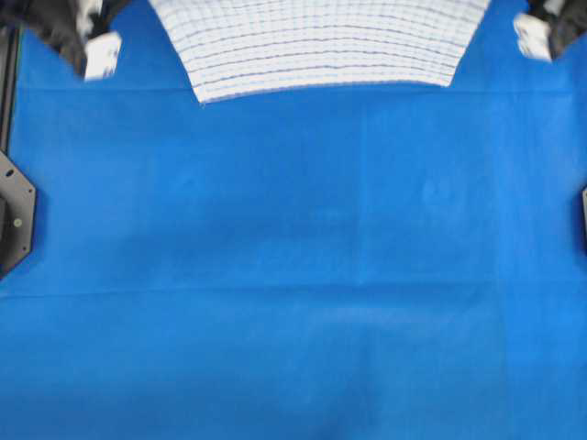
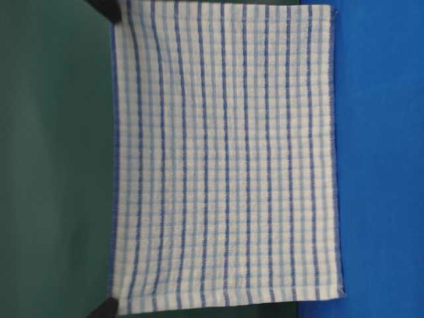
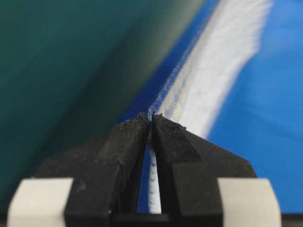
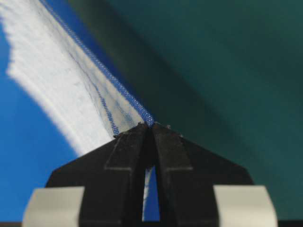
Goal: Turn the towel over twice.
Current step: 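Lift the far corners with both grippers and pull them toward the robot base, then swing the held edge forward and lay the towel flat toward the near side, then open both grippers, release the towel, and move back to the far corners, then pinch the towel's far corners again with both grippers, then lift the far corners with both grippers and pull them toward the base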
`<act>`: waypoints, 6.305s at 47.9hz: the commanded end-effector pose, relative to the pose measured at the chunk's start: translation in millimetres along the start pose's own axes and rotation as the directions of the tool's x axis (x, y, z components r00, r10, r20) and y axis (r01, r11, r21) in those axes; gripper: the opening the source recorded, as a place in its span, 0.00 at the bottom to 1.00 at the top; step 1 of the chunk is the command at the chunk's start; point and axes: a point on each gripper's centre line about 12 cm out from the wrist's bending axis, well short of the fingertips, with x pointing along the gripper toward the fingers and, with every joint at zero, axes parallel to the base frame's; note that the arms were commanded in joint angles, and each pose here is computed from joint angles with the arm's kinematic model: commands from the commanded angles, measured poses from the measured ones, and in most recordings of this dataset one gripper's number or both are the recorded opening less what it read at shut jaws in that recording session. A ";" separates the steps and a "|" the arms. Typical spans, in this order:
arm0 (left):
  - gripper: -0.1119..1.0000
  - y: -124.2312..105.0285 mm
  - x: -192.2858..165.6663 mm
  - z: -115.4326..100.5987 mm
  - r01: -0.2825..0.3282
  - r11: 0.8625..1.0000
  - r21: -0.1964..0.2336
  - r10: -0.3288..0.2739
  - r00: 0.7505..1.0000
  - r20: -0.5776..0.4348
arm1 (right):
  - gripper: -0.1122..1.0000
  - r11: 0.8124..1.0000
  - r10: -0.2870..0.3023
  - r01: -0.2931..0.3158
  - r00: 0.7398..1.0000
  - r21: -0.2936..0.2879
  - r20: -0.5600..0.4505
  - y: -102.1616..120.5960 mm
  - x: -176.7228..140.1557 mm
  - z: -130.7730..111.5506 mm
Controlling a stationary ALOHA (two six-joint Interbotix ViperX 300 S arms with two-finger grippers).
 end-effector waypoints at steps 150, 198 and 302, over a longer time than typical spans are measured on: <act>0.89 -80.8 -9.6 -91.8 0.263 0.959 -0.108 -0.278 0.947 -0.163 | 0.65 0.962 0.272 -0.267 0.924 0.056 -0.269 104.3 13.4 -85.9; 0.89 -33.1 78.0 -197.3 0.057 0.997 -0.045 -0.071 0.896 -0.439 | 0.65 0.992 0.106 -0.054 0.850 0.114 -0.517 45.6 107.7 -183.3; 0.14 60.0 58.7 -9.4 -0.148 0.988 0.036 0.152 0.973 -0.174 | 0.17 0.977 -0.209 0.204 0.973 -0.061 -0.102 -38.4 45.3 -3.8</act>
